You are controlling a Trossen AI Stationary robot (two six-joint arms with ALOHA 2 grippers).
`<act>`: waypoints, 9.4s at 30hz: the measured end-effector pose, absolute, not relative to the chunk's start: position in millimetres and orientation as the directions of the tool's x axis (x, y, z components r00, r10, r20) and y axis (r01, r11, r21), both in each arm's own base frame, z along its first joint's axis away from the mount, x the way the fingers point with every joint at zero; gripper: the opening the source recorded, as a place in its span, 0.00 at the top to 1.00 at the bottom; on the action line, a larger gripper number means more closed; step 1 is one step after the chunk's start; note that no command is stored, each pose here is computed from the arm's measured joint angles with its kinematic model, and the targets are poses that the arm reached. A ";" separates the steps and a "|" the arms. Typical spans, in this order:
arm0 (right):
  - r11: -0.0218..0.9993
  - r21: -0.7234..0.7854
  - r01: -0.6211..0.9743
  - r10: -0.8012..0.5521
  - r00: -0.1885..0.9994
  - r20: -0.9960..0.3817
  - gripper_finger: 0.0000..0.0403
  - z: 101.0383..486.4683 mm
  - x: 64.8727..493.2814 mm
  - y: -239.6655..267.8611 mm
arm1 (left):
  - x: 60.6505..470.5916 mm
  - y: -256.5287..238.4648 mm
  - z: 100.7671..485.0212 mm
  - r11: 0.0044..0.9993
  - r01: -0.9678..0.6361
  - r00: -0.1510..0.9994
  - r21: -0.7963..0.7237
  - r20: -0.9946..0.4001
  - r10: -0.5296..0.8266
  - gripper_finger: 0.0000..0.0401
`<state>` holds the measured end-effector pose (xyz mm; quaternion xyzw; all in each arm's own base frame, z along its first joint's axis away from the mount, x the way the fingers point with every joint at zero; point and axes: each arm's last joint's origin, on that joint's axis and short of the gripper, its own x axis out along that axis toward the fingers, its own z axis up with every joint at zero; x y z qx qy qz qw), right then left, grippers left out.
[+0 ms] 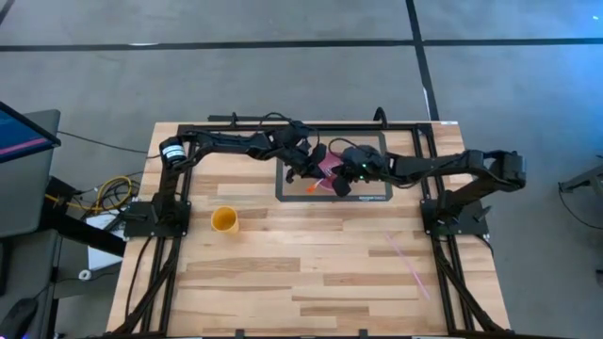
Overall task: Pick & Place Utensil
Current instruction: Put the orange fork into the pink bowl
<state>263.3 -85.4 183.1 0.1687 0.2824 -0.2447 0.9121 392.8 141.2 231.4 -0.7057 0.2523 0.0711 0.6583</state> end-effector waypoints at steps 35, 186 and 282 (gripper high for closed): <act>0.782 0.087 0.617 -0.366 0.568 -0.737 1.00 152.0 277.7 -102.4 | 399.7 124.8 228.3 0.008 -0.491 0.859 -0.871 -0.486 -0.162 0.98; 0.880 -0.039 0.474 -0.369 0.629 -0.685 1.00 224.4 228.9 -88.7 | 312.2 -107.8 228.9 0.902 -0.393 0.906 -0.177 -0.245 0.346 0.99; 0.951 0.045 0.306 -0.204 0.729 -0.653 1.00 177.6 249.8 -106.4 | 385.8 151.5 278.7 -0.060 -0.626 0.754 -0.778 -0.583 -0.302 0.99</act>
